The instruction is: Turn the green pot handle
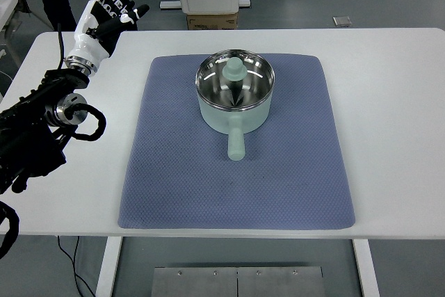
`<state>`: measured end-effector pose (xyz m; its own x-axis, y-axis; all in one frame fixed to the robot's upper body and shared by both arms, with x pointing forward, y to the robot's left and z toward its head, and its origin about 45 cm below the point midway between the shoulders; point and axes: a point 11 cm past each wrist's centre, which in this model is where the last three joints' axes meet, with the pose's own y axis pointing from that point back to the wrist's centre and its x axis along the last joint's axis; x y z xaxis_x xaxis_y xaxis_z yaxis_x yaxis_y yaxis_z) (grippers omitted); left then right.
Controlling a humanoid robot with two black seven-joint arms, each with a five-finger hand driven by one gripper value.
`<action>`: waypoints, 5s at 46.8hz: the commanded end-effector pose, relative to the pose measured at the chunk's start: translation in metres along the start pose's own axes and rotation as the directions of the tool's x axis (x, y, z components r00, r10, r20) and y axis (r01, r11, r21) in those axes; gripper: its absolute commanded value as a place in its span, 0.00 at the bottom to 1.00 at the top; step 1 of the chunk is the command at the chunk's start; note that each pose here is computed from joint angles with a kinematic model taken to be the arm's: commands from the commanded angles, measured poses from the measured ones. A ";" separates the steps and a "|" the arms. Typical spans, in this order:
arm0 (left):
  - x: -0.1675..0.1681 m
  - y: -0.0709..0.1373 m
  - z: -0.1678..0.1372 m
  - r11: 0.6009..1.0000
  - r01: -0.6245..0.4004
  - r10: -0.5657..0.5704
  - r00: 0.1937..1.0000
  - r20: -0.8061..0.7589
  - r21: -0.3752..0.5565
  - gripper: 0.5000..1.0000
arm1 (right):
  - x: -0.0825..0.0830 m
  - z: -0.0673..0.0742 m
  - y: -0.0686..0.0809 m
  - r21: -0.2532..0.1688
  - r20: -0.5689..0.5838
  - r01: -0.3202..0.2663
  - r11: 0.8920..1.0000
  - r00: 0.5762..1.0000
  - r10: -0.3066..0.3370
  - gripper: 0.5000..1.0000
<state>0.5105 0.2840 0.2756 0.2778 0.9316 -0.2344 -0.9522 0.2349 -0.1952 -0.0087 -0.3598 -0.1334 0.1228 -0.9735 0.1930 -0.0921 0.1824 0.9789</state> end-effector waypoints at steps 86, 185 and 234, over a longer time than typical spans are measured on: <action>-0.218 0.043 0.072 0.288 0.667 -0.644 -0.396 0.655 0.687 1.00 | 0.000 -0.001 0.000 0.001 0.000 -0.001 1.000 1.000 0.001 1.00; -0.256 0.100 -0.044 0.008 0.448 -0.429 -0.806 0.408 0.894 1.00 | -0.001 0.000 0.000 0.001 0.000 0.002 1.000 1.000 -0.002 1.00; -0.240 0.096 -0.046 0.027 0.410 -0.434 -0.817 0.380 0.912 1.00 | 0.000 0.000 0.000 -0.001 0.000 -0.001 1.000 1.000 0.001 1.00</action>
<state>0.3583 0.0684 0.2708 0.1416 -0.7522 0.6435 -0.0254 0.6471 0.7620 -0.0088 -0.3596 -0.1334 0.1227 -0.9736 0.1925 -0.0921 0.1819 0.9790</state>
